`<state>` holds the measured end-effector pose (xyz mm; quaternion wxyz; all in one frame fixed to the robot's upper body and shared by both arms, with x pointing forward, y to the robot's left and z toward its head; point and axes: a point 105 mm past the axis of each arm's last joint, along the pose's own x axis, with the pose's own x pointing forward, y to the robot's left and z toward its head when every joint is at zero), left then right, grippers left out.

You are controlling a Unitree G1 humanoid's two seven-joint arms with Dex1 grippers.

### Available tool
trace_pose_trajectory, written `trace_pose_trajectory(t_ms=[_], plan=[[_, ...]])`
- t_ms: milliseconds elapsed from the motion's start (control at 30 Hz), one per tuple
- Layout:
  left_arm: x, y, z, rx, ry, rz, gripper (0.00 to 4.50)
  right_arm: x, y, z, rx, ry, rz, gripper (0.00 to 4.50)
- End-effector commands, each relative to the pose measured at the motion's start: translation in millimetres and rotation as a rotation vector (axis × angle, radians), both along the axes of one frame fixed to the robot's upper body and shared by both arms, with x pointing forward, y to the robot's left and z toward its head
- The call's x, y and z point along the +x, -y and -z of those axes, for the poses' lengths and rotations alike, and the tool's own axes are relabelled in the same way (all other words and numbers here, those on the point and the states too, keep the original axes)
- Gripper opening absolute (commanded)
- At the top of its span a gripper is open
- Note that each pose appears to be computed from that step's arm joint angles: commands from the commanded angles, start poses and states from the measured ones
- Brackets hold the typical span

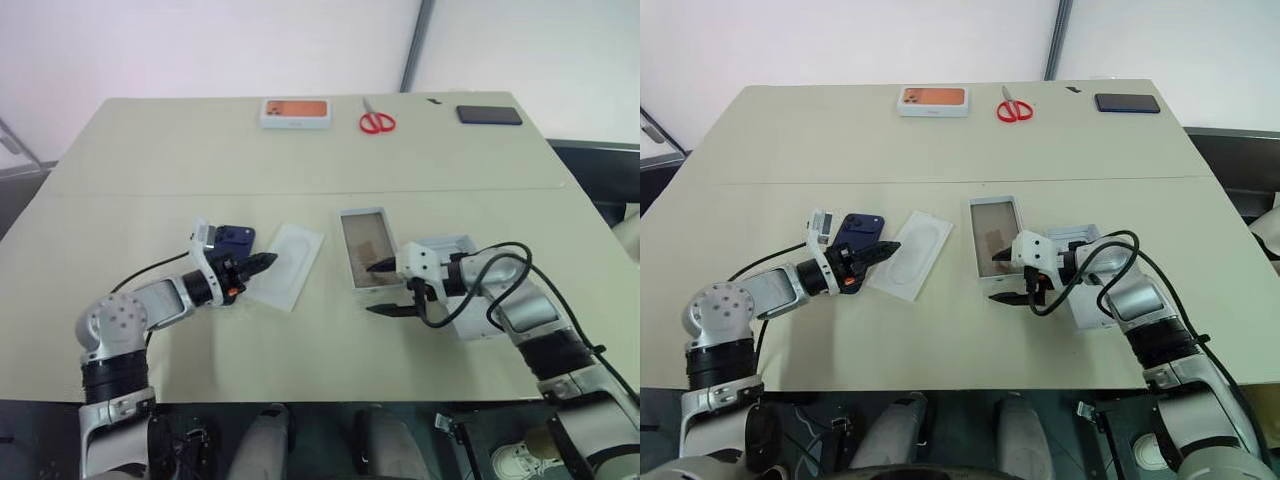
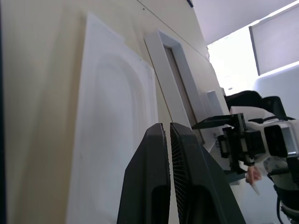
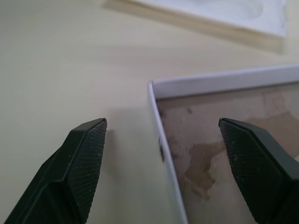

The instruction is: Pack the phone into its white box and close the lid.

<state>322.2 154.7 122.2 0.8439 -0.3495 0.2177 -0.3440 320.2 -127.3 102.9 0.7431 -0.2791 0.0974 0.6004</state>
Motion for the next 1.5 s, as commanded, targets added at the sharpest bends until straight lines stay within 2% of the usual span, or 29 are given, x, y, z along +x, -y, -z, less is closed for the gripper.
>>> trace_pose_trajectory(t_ms=[33,100,233,500,700,867,1133,1267,1367,1500], plan=[[9.1,-15.6,-17.2,0.023,0.098,-0.067,1.62,4.2,-2.4,-21.8,0.057,0.066,0.000,3.97],[14.5,-24.5,-19.1,0.061,0.122,-0.093,2.61,4.1,-3.9,-27.2,0.091,0.061,0.006,3.97],[18.5,-28.7,-3.7,0.207,0.126,-0.077,2.61,4.8,-4.7,-33.0,0.115,0.073,0.014,3.97],[16.6,0.8,5.6,0.180,0.086,0.073,2.61,5.8,-9.9,-34.1,0.134,0.091,0.019,3.97],[25.3,3.1,23.2,0.237,-0.014,0.078,2.61,6.8,-8.0,-38.5,0.139,0.109,0.033,3.97],[20.5,7.4,26.9,0.282,-0.015,0.130,2.61,6.2,-6.4,-38.4,0.142,0.116,0.040,3.97],[2.9,21.7,12.2,0.151,-0.047,0.235,2.61,7.9,-9.1,-40.0,0.147,0.128,0.036,3.97],[5.2,20.0,22.2,0.171,-0.064,0.187,2.61,8.5,-9.6,-39.7,0.147,0.131,0.034,3.97],[8.7,14.2,31.9,0.197,-0.081,0.134,1.84,8.3,-9.4,-39.6,0.149,0.129,0.035,3.97],[7.4,10.0,36.9,0.184,-0.096,0.117,1.84,7.5,-8.4,-37.1,0.141,0.128,0.035,3.97]])
